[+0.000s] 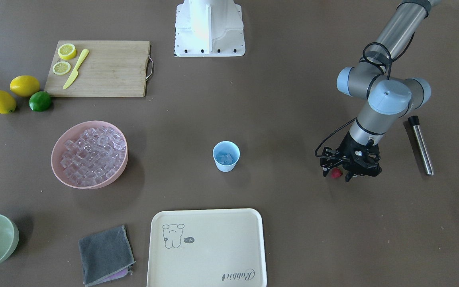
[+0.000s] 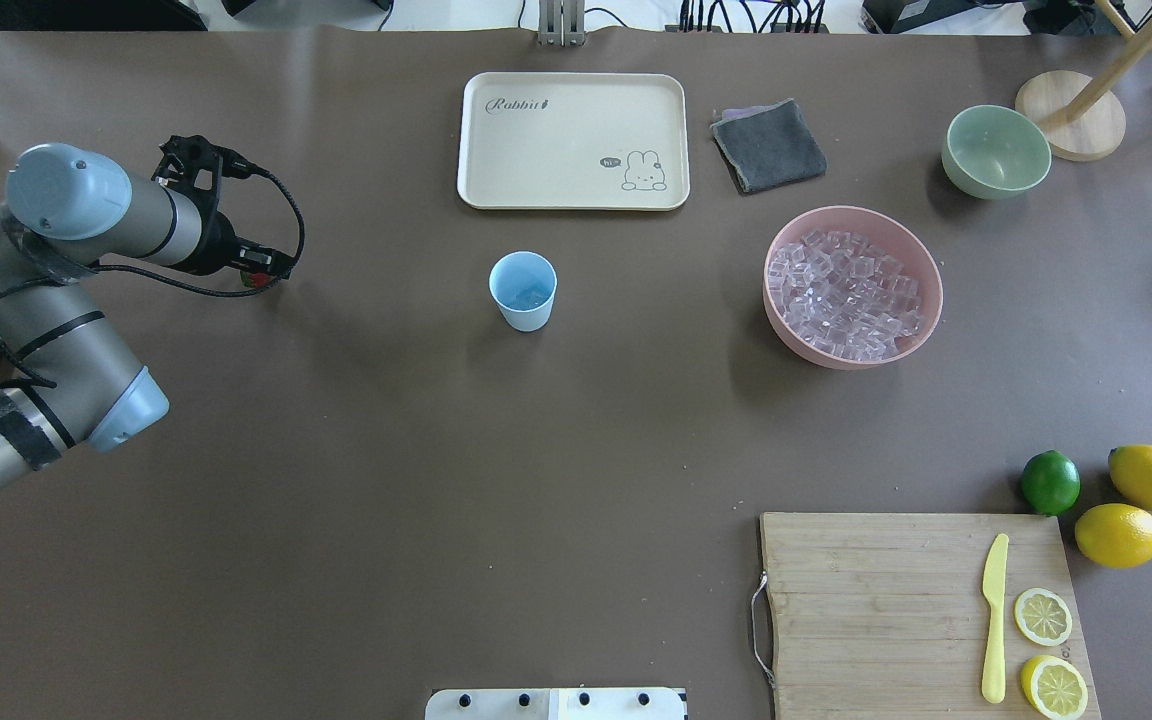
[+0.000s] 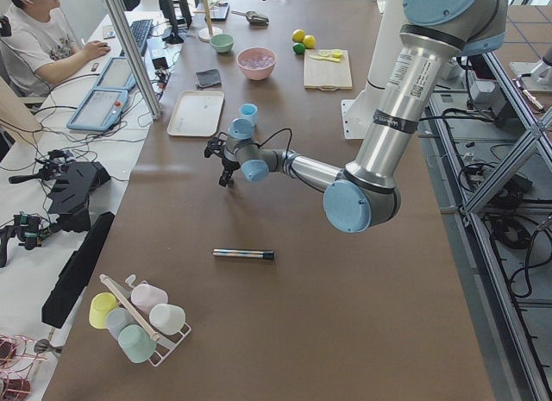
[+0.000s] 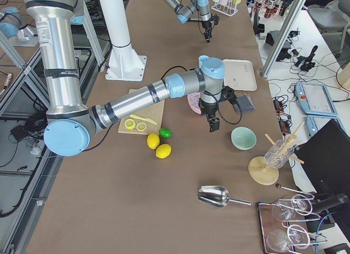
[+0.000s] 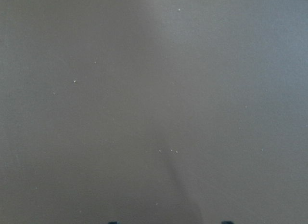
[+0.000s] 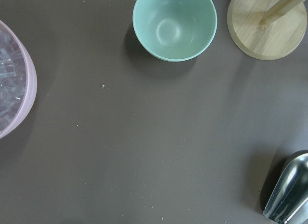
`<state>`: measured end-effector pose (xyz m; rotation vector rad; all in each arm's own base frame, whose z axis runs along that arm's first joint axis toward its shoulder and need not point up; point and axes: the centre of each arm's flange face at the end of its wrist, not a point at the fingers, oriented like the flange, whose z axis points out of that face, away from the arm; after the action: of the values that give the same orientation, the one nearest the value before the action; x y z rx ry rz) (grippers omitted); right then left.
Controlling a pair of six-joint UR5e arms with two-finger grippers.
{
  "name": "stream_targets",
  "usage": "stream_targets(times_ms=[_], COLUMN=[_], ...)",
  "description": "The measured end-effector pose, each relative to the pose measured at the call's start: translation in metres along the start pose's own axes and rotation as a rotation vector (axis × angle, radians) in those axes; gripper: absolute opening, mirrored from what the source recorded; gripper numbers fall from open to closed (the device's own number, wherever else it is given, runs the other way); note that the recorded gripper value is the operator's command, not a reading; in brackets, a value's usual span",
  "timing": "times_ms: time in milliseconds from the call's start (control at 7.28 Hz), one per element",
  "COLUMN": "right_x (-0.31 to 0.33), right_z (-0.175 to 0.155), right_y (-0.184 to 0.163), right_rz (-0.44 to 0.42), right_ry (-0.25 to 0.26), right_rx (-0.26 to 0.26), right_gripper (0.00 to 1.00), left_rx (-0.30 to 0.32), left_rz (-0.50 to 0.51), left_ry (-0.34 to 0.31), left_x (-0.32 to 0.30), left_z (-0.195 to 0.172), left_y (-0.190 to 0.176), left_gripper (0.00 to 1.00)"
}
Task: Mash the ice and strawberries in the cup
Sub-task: 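Carry the strawberry with the left gripper over the light-blue cup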
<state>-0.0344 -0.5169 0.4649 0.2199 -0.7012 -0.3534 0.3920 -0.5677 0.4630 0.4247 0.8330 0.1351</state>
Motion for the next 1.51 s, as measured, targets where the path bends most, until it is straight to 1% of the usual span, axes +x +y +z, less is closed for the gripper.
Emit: stream_targets(times_ms=[137, 275, 412, 549, 962, 1236, 1374, 1511], right_x=[0.001, 0.000, 0.000, 0.000, 0.000, 0.000, 0.000, 0.000], right_z=[0.000, -0.002, -0.002, -0.002, -0.002, -0.002, -0.002, -0.002], right_y=[0.001, 0.000, -0.001, 0.000, 0.000, 0.001, 0.000, 0.001], right_rz=[-0.002, -0.004, -0.004, -0.003, -0.004, -0.004, -0.004, -0.004], right_ry=[0.002, 0.007, 0.011, 0.014, 0.008, 0.006, 0.006, 0.006], right_rx=[0.000, 0.003, 0.003, 0.003, 0.004, 0.004, 0.005, 0.005], right_gripper=[0.98, 0.98, 0.98, 0.98, 0.98, 0.98, 0.98, 0.98], left_rx=[-0.002, -0.002, 0.000, -0.001, -0.006, 0.001, -0.003, -0.027], left_rz=[0.000, 0.000, -0.001, -0.002, -0.017, -0.027, -0.043, -0.062], left_ry=[-0.002, -0.002, 0.000, 0.002, -0.002, -0.004, -0.002, 0.008], left_x=[0.000, 0.000, 0.001, 0.002, -0.002, -0.006, -0.004, 0.013], left_z=[0.001, 0.001, -0.001, -0.001, -0.002, -0.008, -0.019, -0.043], left_y=[0.001, 0.001, 0.001, 0.000, 0.001, -0.005, -0.017, -0.039], left_gripper=[0.52, 0.47, 0.34, 0.29, 0.19, 0.15, 0.14, 0.14])
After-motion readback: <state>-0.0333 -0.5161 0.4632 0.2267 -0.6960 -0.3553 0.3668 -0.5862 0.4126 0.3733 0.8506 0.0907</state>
